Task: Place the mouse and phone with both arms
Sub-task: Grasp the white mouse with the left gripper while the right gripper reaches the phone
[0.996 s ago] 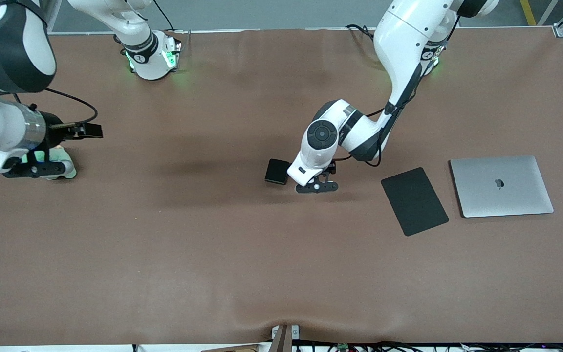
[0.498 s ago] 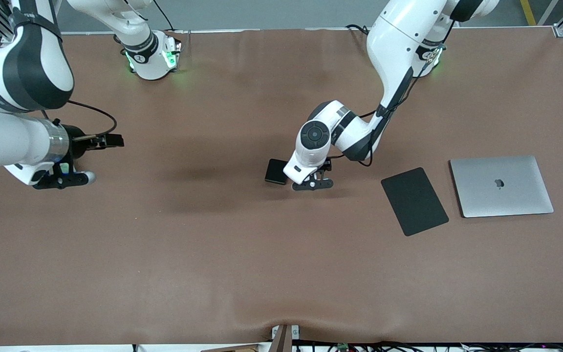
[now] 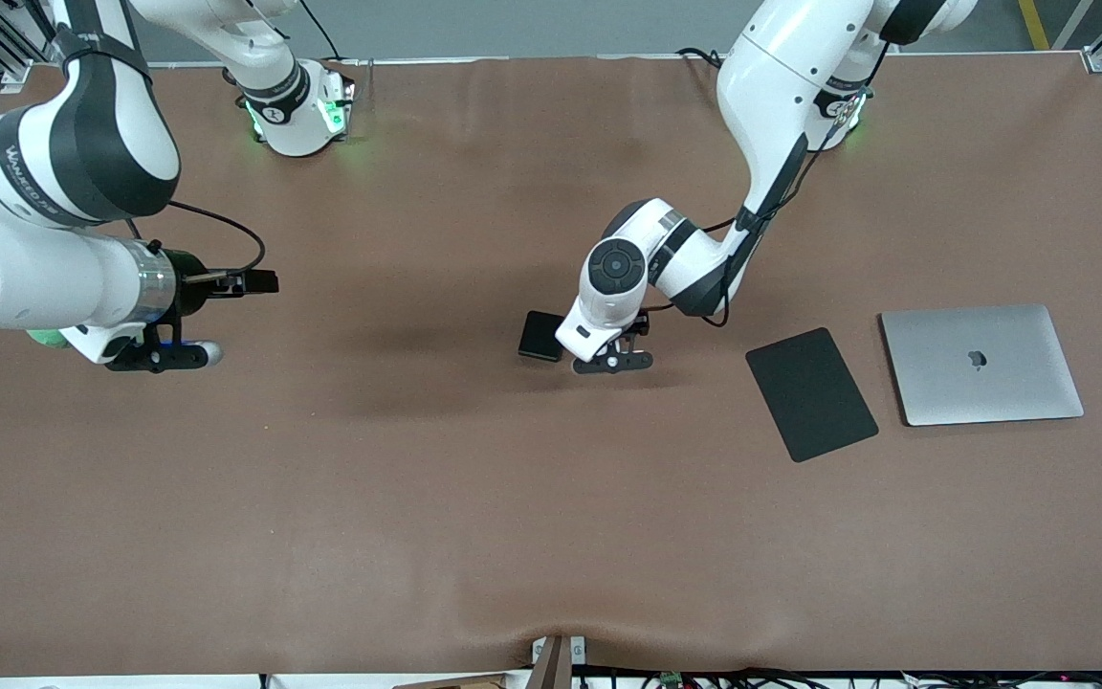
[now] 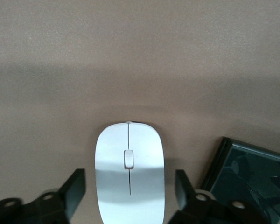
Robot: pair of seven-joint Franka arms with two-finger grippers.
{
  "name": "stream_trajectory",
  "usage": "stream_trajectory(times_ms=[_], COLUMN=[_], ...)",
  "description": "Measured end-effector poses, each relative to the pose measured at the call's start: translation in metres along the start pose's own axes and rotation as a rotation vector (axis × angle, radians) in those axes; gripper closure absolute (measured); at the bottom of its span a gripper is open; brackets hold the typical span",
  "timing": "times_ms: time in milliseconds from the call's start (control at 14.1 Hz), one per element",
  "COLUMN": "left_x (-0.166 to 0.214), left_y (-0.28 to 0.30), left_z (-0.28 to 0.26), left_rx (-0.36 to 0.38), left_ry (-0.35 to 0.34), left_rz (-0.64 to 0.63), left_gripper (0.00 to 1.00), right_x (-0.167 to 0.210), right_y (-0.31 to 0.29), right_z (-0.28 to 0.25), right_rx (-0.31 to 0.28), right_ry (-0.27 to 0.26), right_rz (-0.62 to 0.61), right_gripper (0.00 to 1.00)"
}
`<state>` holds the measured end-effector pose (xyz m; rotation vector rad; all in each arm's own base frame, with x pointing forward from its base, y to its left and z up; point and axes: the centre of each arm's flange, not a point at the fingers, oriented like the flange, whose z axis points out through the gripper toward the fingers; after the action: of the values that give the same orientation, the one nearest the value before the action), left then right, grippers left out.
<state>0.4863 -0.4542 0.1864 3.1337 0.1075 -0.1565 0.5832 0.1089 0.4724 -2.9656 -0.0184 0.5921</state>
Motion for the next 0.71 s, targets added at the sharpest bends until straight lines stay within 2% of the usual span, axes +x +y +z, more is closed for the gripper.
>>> stream_trajectory(times_ms=[71,142,213,356,711], left_x=[0.000,0.000,0.000,0.000,0.003], left_y=[0.000,0.000,0.000,0.000,0.000], left_z=[0.000,0.000,0.000,0.001,-0.003], left_rx=[0.000,0.000,0.000,0.001,-0.004], left_ry=[0.000,0.000,0.000,-0.001,0.005], left_rz=[-0.001,-0.002,-0.002,-0.003,-0.006], left_gripper=[0.16,0.22,0.23,0.39,0.39], right_x=[0.002,0.004,0.005,0.005,0.003], right_y=[-0.001,-0.002,-0.003,-0.011,-0.031], right_z=[0.004,0.010,0.014,0.019,0.021], right_rx=[0.002,0.004,0.006,0.011,0.022], right_ry=[0.003,0.005,0.003,0.000,0.010], right_rz=[0.001,0.002,0.002,0.002,0.048], right_gripper=[0.00,0.00,0.00,0.00,0.00])
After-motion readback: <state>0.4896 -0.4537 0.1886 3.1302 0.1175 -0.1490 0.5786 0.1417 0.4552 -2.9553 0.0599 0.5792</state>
